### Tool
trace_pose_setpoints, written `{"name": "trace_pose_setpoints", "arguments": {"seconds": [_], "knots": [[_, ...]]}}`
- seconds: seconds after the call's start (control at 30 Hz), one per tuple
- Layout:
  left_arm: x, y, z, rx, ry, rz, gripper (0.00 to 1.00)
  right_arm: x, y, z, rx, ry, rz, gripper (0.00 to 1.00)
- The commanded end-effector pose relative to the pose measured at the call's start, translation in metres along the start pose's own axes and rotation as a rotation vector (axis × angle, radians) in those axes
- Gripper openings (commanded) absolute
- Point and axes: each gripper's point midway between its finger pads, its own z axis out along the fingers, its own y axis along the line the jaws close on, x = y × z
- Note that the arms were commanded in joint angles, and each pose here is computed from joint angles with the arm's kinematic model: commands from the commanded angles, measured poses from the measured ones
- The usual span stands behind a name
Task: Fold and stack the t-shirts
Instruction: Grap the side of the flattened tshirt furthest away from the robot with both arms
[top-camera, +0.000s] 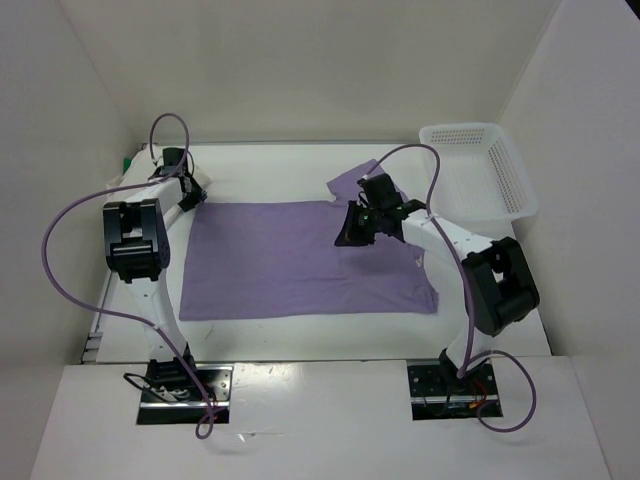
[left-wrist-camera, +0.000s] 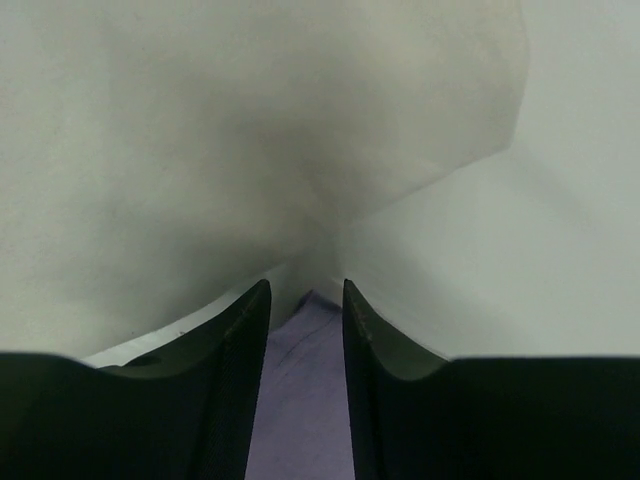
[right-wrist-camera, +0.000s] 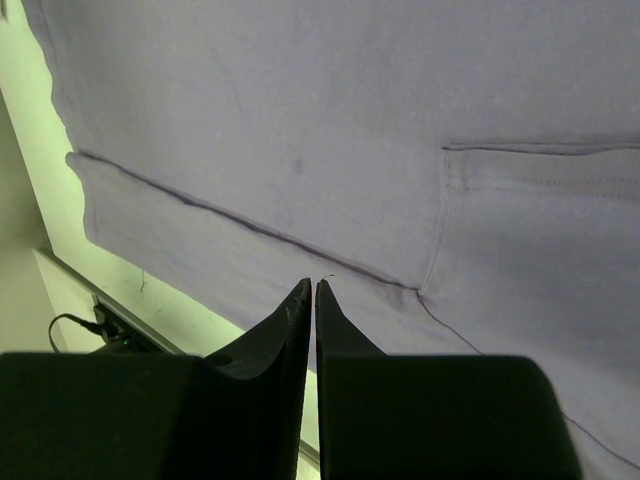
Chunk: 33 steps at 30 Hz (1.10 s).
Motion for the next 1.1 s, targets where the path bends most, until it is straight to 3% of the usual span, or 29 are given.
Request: {"name": "trace_pose_setpoints", "arguments": {"seconds": [0.0, 0.07, 0.33, 0.5, 0.6, 0.9, 0.97, 1.0, 1.07], "knots": [[-0.010, -0.006, 0.003, 0.017, -0.028, 0.029, 0.41, -0.020, 0.015, -0.002, -0.040, -0.041, -0.035, 0.09], [-0.009, -0.012, 0.003, 0.028, -0.034, 0.036, 0.41, -0.025, 0.018, -0.002, -0.045, -0.048, -0.038, 0.09], [-0.008, -0.019, 0.001, 0.050, -0.034, 0.042, 0.18, -0.069, 0.007, 0.007, -0.021, -0.109, -0.010, 0.23], [-0.018, -0.025, -0.014, 0.081, -0.069, 0.037, 0.06, -0.138, -0.031, 0.027, 0.107, -0.245, 0.007, 0.36], [-0.025, -0.030, -0.024, 0.109, -0.098, 0.032, 0.01, -0.201, -0.056, 0.032, 0.208, -0.369, -0.011, 0.43], [-0.024, -0.030, -0.046, 0.137, -0.106, 0.010, 0.00, -0.291, -0.134, 0.069, 0.505, -0.469, -0.026, 0.51], [-0.024, -0.030, -0.046, 0.137, -0.106, 0.010, 0.00, -0.321, -0.123, 0.059, 0.513, -0.544, -0.051, 0.54], [-0.024, -0.030, -0.046, 0.137, -0.106, 0.010, 0.00, -0.304, -0.151, 0.084, 0.574, -0.477, -0.038, 0.54], [-0.023, -0.032, -0.046, 0.148, -0.099, 0.011, 0.00, -0.323, -0.143, 0.074, 0.578, -0.541, -0.055, 0.58]]}}
